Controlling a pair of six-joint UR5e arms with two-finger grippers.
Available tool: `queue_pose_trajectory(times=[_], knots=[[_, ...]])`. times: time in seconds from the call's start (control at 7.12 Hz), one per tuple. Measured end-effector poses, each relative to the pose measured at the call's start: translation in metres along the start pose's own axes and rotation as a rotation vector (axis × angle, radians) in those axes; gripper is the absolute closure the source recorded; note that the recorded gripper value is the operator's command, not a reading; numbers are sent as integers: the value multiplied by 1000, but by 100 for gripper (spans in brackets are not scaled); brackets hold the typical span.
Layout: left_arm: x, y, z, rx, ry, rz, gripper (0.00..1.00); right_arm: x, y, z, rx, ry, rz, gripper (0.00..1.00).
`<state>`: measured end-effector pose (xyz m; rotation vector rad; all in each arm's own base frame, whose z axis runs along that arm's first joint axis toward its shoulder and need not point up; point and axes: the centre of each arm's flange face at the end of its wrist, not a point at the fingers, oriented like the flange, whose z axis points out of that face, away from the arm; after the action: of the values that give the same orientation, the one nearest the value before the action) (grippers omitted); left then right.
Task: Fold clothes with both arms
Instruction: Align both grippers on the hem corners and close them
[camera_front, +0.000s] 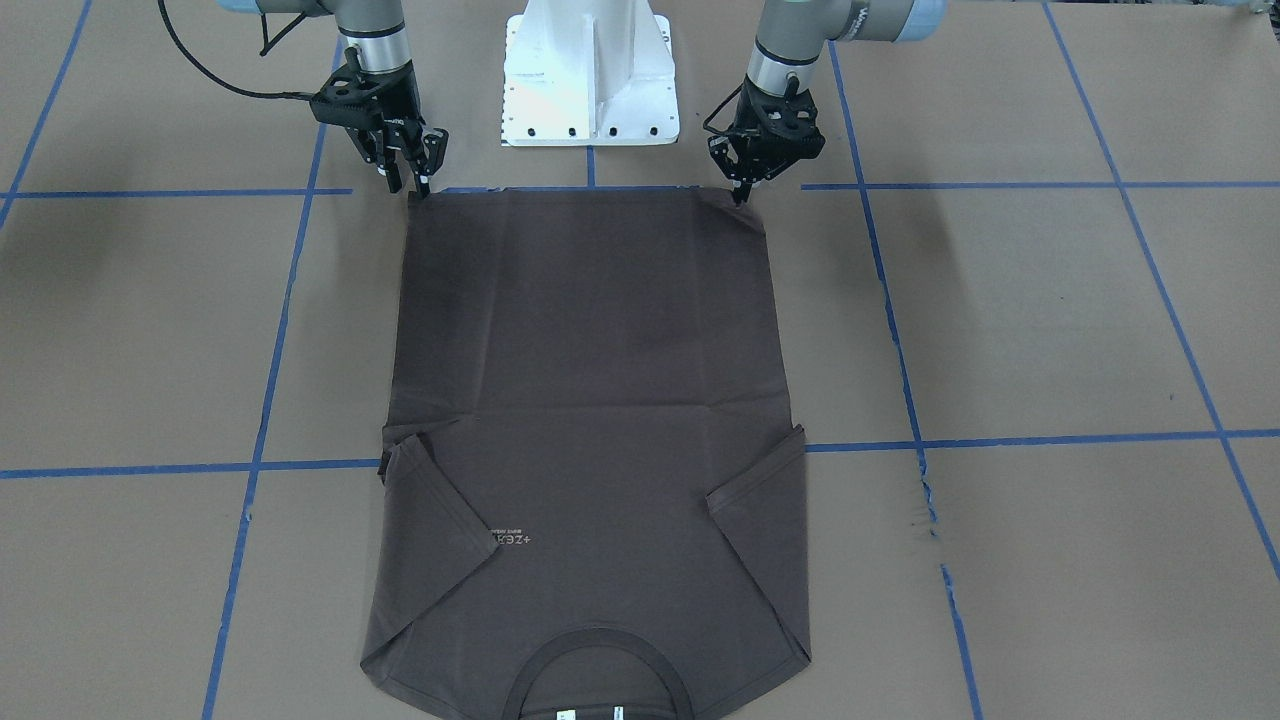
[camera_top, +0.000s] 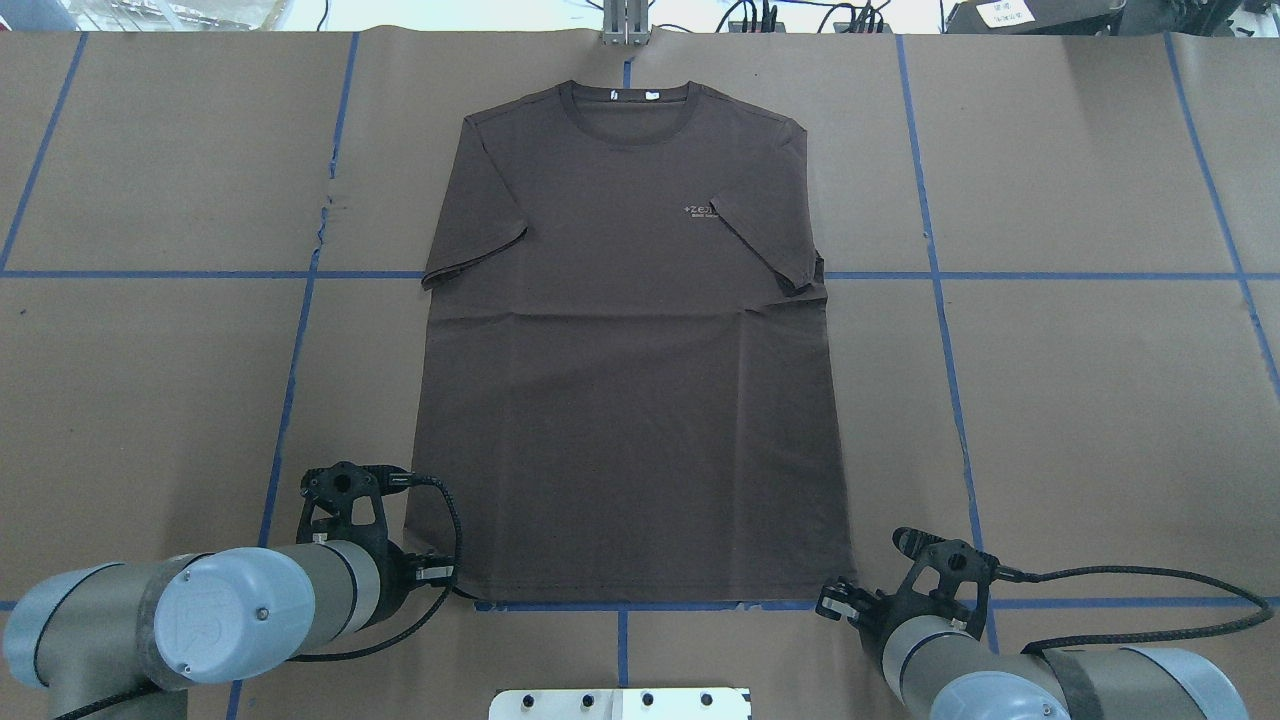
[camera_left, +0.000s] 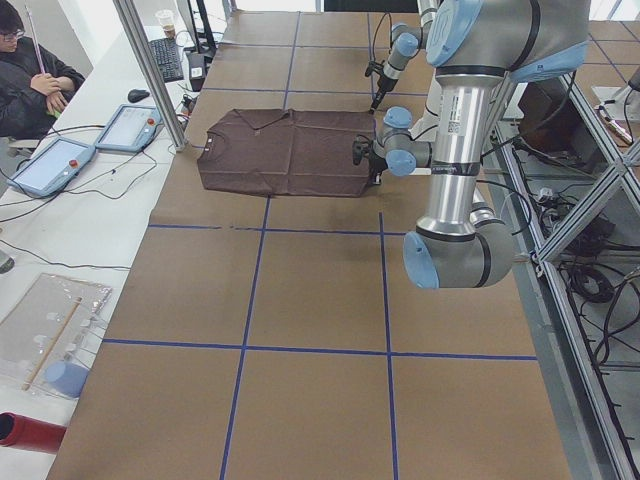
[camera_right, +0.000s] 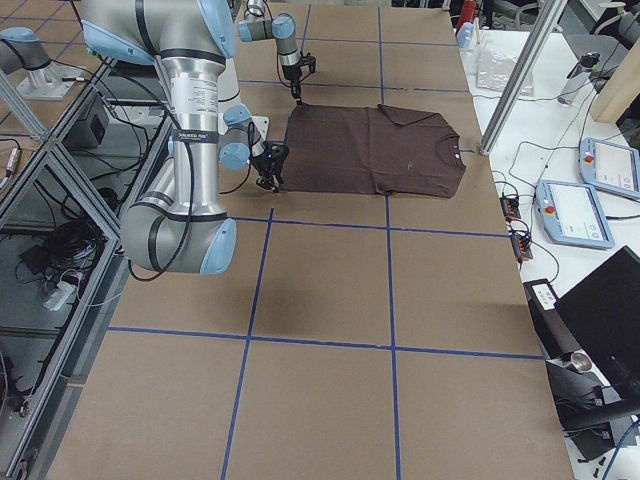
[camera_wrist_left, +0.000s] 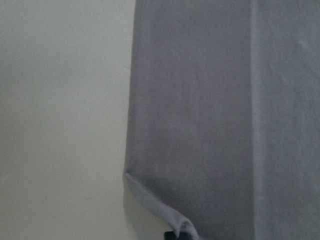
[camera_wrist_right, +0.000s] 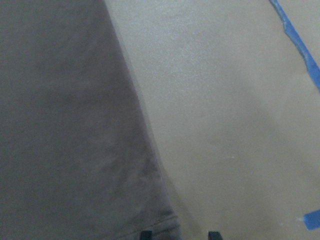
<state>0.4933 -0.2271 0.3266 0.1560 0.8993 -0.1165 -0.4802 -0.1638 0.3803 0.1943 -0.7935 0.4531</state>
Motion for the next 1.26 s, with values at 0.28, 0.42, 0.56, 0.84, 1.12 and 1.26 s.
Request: queue_pose_trajectory(times=[0.28, 0.42, 0.56, 0.84, 1.12, 1.26], knots=[[1, -1, -2, 2, 3, 0, 100, 0, -1, 1, 4, 0, 1, 69], [1, -2, -3, 3, 5, 0, 100, -2, -2, 1, 5, -2, 3, 82], [1, -3, -4, 3, 6, 0, 100, -5, -2, 0, 5, -9, 7, 100], [1, -4, -6, 6, 9, -1, 100, -15, -4, -1, 8, -22, 18, 100], [2, -5, -8, 7, 13, -1, 100, -16, -10, 2, 18, -19, 23, 100], [2, -7, -9, 8, 14, -2, 100, -17, -13, 1, 20, -20, 25, 100]])
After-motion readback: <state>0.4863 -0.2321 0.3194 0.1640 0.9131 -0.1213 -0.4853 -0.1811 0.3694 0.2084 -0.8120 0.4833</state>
